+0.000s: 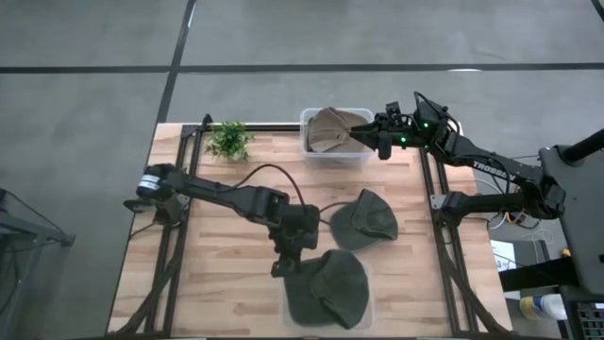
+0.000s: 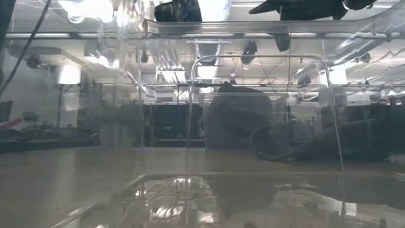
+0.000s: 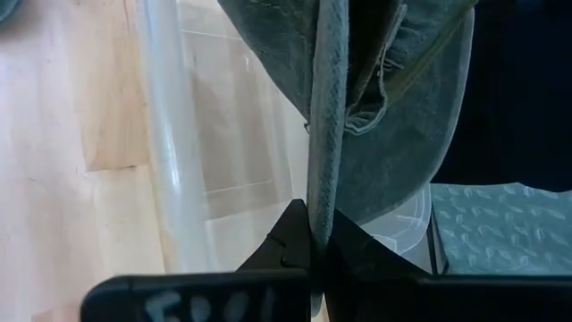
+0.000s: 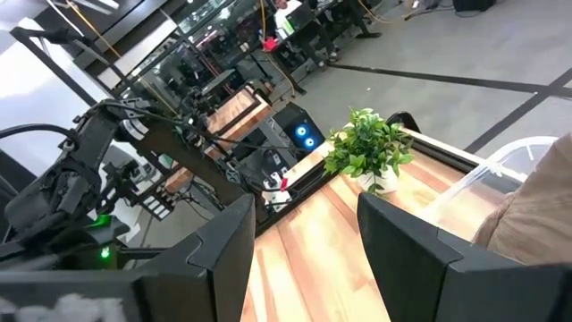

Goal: Pick & Place hat
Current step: Put the left black cap into the bottom transparent bin, then put the black cap into the bottom transparent bin

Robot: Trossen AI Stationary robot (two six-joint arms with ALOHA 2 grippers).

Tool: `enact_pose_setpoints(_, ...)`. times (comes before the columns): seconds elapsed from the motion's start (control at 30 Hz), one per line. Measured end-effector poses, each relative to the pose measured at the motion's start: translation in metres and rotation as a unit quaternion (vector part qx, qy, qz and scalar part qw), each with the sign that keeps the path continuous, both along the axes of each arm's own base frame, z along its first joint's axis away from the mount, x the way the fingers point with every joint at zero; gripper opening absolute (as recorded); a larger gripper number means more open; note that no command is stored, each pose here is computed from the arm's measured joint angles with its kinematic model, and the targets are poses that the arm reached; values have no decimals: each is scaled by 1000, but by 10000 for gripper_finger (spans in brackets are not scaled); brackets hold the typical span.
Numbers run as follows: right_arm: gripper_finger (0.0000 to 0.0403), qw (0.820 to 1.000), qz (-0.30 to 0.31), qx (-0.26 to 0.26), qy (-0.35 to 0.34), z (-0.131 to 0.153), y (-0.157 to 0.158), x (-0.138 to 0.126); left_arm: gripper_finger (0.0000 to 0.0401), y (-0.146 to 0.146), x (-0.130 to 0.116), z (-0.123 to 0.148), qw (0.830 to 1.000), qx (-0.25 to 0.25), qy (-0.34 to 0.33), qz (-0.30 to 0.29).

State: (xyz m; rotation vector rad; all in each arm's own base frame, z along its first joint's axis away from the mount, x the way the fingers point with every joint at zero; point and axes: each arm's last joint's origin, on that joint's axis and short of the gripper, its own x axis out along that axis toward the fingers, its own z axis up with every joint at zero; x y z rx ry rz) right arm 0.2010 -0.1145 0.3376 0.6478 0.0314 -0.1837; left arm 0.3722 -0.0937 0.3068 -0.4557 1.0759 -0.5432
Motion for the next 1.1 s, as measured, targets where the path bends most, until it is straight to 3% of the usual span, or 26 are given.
enact_pose_setpoints(0.23, 192, 1000, 0, -2, 0, 0, 0, 0, 13, 1, 1, -1, 1000, 2, -9, -4)
enact_pose_setpoints(0.7, 192, 1000, 6, -7, 1, 0, 0, 0, 142, 3, 1, 4, 1000, -6, 7, 22)
enact_pose_setpoints(1.1, 192, 995, 95, 17, -7, 1, 6, 0, 151, 47, 13, 34, 993, 6, -38, 109)
